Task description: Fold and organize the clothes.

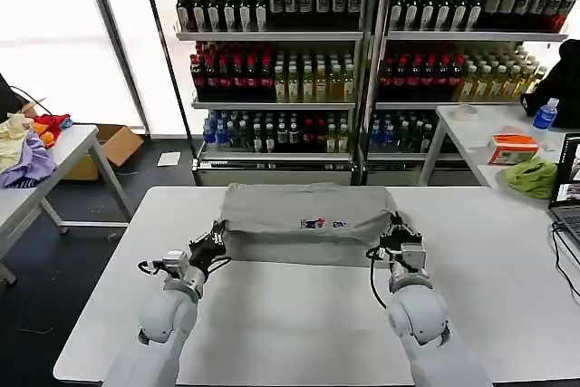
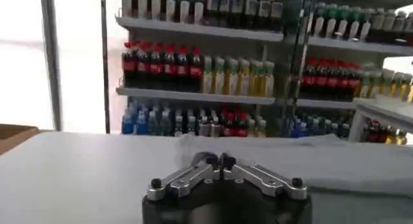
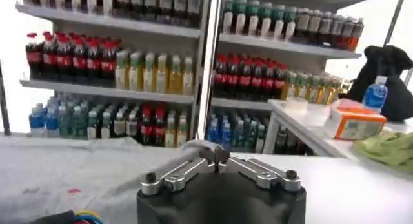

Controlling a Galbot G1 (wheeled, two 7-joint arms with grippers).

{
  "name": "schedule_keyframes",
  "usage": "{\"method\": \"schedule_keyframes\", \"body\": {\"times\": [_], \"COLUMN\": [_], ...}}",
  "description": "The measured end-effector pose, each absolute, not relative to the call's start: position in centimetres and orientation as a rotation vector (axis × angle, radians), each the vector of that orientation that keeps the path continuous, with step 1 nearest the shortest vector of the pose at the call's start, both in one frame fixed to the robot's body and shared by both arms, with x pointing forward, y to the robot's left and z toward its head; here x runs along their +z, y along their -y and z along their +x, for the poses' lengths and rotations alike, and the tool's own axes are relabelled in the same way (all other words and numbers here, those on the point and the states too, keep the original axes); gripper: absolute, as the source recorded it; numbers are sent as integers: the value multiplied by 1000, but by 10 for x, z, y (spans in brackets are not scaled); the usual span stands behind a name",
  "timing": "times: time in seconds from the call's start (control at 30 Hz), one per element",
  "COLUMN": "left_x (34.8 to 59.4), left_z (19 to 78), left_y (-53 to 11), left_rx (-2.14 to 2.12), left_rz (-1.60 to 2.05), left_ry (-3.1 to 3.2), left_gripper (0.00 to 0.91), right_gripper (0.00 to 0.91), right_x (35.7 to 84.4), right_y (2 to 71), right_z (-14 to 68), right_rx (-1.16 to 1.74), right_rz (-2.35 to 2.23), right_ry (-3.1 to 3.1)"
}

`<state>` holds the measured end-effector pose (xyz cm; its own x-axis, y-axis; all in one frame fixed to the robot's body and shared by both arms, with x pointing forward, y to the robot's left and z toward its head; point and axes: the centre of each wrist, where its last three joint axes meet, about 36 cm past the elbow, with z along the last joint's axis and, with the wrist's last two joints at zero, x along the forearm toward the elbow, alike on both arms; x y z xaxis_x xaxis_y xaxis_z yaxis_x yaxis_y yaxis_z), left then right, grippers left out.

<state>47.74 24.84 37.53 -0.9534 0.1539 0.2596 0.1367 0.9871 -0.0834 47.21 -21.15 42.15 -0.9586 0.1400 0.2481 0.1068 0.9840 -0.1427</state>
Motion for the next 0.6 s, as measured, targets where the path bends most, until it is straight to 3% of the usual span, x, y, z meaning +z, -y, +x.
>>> {"method": "schedule_keyframes", "body": {"times": [0.6], "left_x": [380], "left_z": [488], "left_y": [-250], "left_rx": [68], "left_rz": [-164], "left_ry": [2819], "left_gripper": [907], "right_gripper": [907], "right_x": [431], "right_y": [192], "right_z": [503], "right_rx": [-67], "right_rz": [-307], "right_ry": [2803]}}
